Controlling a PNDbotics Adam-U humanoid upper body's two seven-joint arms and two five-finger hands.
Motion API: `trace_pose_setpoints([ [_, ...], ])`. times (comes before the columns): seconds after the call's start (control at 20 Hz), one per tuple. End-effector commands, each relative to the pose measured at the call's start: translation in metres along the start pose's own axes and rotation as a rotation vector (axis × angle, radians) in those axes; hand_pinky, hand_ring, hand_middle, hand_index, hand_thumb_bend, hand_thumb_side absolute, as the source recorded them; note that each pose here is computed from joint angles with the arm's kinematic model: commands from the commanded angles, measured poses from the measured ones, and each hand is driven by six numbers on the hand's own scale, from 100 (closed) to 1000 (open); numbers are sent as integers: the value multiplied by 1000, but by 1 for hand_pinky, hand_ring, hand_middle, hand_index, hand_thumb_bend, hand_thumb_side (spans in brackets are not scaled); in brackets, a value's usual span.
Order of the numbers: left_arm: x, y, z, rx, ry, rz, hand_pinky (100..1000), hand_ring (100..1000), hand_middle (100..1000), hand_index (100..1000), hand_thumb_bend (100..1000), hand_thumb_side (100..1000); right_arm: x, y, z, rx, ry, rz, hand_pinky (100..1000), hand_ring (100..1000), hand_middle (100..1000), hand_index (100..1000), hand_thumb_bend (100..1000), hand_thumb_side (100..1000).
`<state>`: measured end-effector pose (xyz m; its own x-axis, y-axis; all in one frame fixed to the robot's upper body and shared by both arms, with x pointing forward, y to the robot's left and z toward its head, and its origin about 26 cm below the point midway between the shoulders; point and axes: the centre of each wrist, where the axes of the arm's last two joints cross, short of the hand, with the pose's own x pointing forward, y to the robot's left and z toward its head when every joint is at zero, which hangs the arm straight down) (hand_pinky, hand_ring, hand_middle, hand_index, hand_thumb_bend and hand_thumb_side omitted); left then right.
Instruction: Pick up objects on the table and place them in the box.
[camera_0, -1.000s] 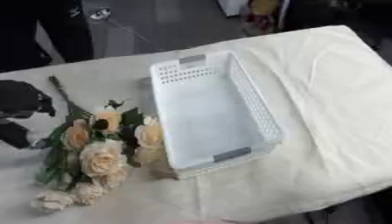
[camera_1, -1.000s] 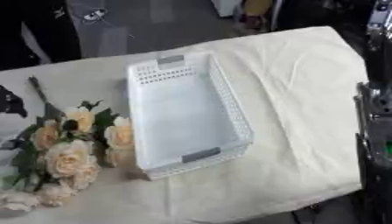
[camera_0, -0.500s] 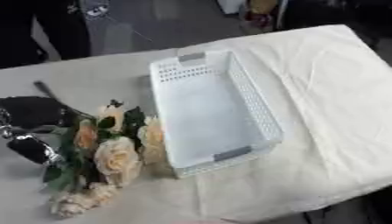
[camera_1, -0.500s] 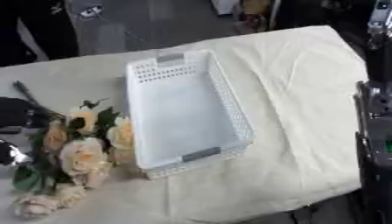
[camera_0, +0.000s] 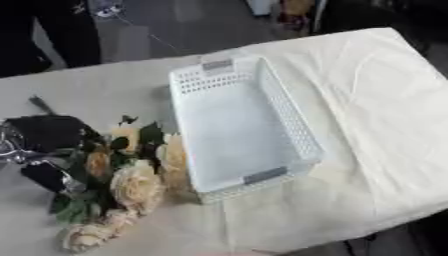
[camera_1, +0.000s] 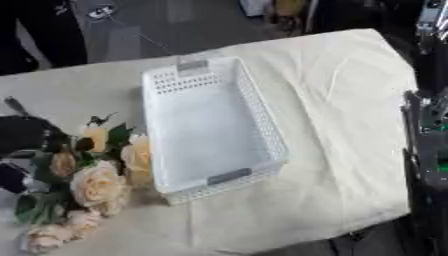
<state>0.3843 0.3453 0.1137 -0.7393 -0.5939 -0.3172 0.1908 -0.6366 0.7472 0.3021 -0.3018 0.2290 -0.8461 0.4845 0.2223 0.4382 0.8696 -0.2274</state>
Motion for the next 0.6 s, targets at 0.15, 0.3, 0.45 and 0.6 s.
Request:
trace_pose_setpoints([
  [0.15,-2,-25,-10,-60,22,72,848,836,793,836,881,898,5,-1,-10,-13,-41,-7,621,784,749,876,100,660],
  [0.3,1,-35,-20,-61,13,103,813,784,729,776,882,870,5,-1,-9,-13,-40,-8,620,784,749,876,100,661],
  [0.45,4,-41,-28,-48,14,125,710,630,553,624,710,478,5,-1,-9,-15,-40,-8,620,784,749,876,100,661],
  [0.6,2,-42,-29,0,68,146,457,390,347,392,100,218,5,-1,-9,-16,-39,-8,620,784,749,876,100,662],
])
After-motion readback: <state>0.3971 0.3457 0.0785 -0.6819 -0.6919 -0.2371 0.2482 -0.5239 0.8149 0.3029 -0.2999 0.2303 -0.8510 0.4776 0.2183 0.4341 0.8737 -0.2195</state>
